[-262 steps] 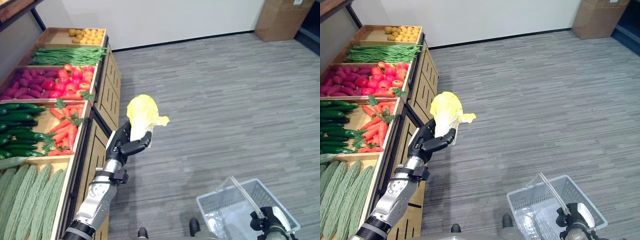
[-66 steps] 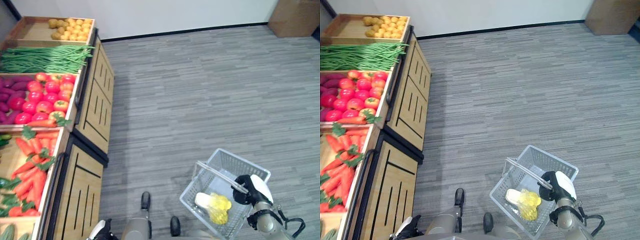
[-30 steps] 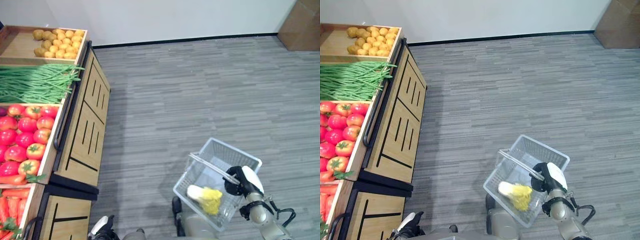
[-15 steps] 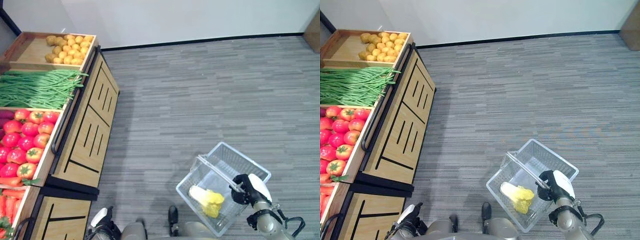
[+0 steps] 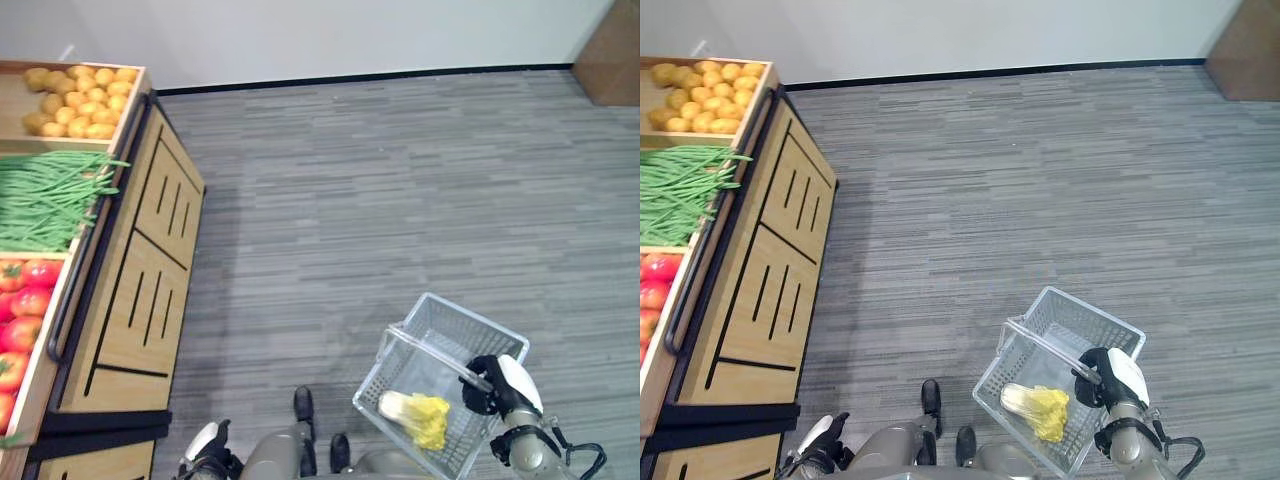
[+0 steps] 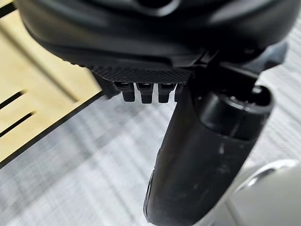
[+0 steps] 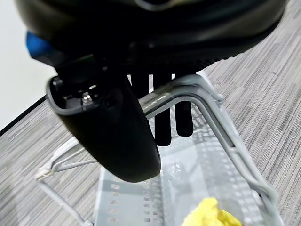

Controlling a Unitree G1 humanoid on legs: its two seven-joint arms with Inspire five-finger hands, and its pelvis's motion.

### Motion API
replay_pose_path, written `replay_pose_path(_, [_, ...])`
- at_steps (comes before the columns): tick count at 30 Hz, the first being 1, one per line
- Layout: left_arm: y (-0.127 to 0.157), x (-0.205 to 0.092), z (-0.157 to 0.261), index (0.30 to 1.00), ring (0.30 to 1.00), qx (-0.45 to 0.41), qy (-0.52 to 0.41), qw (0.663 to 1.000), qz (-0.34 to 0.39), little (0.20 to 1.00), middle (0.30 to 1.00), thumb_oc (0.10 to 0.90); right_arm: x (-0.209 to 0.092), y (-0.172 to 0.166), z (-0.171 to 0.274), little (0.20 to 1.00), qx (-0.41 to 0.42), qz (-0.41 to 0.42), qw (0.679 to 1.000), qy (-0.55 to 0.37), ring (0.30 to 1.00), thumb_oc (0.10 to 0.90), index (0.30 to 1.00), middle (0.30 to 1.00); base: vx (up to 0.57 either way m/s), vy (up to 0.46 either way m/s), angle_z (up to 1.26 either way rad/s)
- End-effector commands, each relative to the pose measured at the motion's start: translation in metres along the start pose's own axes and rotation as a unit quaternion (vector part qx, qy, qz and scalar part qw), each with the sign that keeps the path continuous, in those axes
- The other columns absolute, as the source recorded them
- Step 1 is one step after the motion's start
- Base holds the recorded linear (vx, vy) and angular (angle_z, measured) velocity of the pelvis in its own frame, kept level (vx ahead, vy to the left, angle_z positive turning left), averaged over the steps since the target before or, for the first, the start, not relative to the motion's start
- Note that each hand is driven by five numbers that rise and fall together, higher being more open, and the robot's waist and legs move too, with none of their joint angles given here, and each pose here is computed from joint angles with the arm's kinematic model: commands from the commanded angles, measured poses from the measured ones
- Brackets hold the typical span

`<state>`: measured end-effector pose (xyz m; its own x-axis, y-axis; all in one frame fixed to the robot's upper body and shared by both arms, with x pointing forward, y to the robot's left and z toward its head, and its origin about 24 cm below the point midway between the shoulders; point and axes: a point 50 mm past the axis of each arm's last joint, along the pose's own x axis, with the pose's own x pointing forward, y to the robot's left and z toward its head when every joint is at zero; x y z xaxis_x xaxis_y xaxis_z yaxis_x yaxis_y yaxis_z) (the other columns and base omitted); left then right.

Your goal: Get the vegetables into the basket

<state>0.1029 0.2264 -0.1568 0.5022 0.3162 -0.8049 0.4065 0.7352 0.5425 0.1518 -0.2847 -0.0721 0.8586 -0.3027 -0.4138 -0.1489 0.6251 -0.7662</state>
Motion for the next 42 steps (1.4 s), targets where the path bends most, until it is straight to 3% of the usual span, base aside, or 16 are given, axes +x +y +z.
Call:
replay_pose_path(1, [0.026, 0.005, -0.001, 1.000, 1.000, 0.010, -0.007, 0.999, 0.040, 1.000, 1.000, 0.900, 0.021, -0.034, 0.051, 0.300, 0.033, -0.085, 0.990, -0.112, 0.300, 0.400, 0.300, 0.300, 0.08, 0.128, -0.30])
replay_pose_path(23, [0.032, 0.007, -0.004, 1.000, 1.000, -0.005, 0.010, 0.999, 0.050, 1.000, 1.000, 0.900, 0.026, -0.034, 0.086, 0.300, 0.017, -0.079, 0.980, -0.184, 0.300, 0.400, 0.300, 0.300, 0.09, -0.035, 0.33])
replay_pose_path(31, [0.025, 0.004, -0.018, 1.000, 1.000, -0.020, 0.042, 0.998, 0.047, 1.000, 1.000, 0.900, 0.025, -0.047, 0.081, 0.300, -0.004, -0.083, 0.978, -0.191, 0.300, 0.400, 0.300, 0.300, 0.08, -0.233, 0.47])
replay_pose_path(42, [0.030, 0.010, 0.013, 1.000, 1.000, -0.023, -0.001, 0.998, 0.055, 1.000, 1.000, 0.900, 0.018, -0.051, 0.048, 0.300, 0.010, -0.110, 0.986, -0.124, 0.300, 0.400, 0.300, 0.300, -0.03, -0.052, 0.86])
